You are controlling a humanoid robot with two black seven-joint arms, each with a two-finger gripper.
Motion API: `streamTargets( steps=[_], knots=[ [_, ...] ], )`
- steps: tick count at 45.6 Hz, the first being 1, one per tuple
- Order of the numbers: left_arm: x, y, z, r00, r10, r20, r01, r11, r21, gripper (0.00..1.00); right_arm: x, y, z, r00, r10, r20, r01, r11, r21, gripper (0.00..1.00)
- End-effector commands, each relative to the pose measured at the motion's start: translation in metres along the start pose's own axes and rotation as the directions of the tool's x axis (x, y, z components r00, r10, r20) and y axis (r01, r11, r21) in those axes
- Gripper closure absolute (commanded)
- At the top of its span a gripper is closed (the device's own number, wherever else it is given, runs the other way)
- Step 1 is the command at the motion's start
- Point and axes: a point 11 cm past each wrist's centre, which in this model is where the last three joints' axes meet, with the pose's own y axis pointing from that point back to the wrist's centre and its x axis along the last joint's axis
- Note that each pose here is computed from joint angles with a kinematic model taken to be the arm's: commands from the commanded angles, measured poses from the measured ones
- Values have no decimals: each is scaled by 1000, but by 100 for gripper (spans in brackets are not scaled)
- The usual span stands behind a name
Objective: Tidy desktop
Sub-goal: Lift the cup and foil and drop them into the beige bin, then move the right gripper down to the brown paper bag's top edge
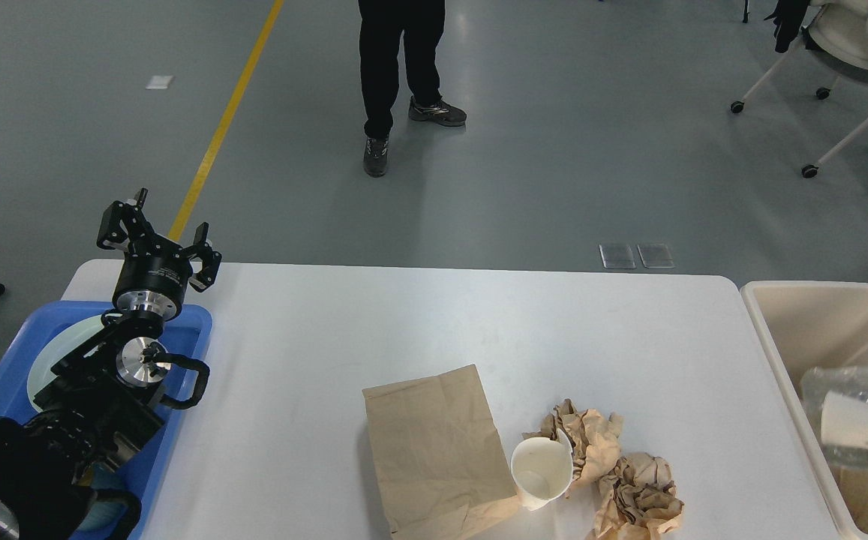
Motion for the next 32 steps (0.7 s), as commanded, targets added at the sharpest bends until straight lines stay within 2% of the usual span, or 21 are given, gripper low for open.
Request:
streamTargets(
  steps=[1, 5, 11, 21, 32],
  knots=[
    [0, 0, 0, 1000, 0, 0, 0, 1000, 0, 4, -2, -1, -7, 1000, -7, 4, 7, 1000, 14, 0],
    [0, 0, 0, 1000, 0, 0, 0, 1000, 0, 4, -11, -4, -26, 1000, -22, -2, 22, 999, 47, 0],
    [0, 0, 1, 1000, 1, 1, -1, 1000, -1, 4, 12, 5, -100, 999, 15, -32, -9, 985, 171, 0],
    [0, 0, 0, 1000, 0, 0, 0, 1000, 0, 4, 16, 40, -244, 909, 135, -395, 5, 943, 333, 0],
    [0, 0, 0, 1000, -1, 1, 1, 1000, 0, 4, -26, 96, -357, 728, 208, -653, 118, 900, 419, 0]
  ],
)
